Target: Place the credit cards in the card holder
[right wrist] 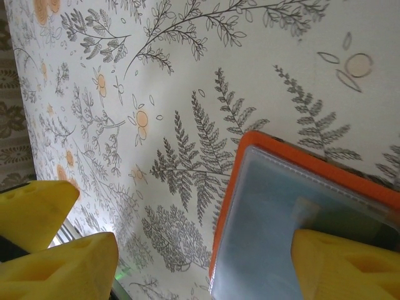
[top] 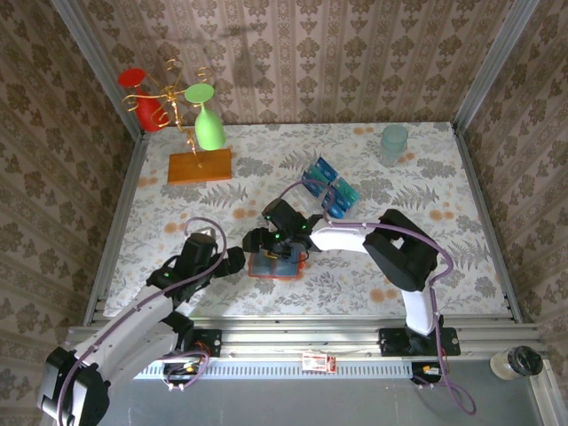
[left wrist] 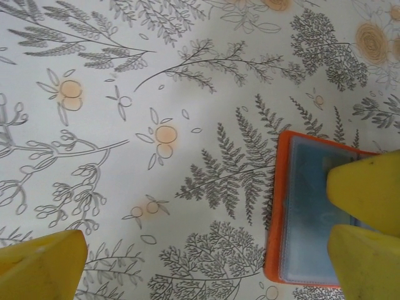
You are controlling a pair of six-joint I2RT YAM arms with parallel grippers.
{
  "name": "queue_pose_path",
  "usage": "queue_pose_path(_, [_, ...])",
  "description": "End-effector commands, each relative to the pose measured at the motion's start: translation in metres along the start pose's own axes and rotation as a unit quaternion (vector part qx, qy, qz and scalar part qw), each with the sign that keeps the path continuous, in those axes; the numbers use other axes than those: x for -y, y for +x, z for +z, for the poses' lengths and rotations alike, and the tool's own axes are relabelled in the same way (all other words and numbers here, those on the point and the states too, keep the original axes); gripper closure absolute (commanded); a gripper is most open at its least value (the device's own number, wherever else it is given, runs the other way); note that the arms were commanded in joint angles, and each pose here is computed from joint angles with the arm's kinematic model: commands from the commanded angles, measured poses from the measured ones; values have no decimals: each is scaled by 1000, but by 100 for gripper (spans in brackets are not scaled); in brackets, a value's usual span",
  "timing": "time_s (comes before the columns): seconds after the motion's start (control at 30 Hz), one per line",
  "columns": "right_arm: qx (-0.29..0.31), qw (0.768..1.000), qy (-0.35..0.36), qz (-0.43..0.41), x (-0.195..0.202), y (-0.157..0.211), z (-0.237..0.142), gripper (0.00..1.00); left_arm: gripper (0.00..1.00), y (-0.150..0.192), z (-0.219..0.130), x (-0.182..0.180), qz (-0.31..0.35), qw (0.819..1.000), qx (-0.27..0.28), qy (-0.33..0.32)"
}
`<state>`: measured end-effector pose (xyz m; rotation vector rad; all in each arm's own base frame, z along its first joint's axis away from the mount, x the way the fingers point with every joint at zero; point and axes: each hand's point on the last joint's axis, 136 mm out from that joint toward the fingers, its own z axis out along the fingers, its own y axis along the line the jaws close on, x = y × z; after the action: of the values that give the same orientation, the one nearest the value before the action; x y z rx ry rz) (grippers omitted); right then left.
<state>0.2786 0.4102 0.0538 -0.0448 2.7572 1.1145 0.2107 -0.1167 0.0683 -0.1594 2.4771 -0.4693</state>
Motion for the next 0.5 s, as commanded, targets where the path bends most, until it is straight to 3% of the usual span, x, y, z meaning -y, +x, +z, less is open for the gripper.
queue_pose_path(0.0, [8,999,-27,-16,-12,-2,-24,26,0,-18,-2,19,14,999,15,26])
queue_pose_path(0.2, [31,999,-21,-15,2,-6,-55,27,0,-26,6,38,33,999,7,34])
queue_pose_path(0.47, [62,985,146,-60,74,7,-115,27,0,-29,13,63,79,996,1,30])
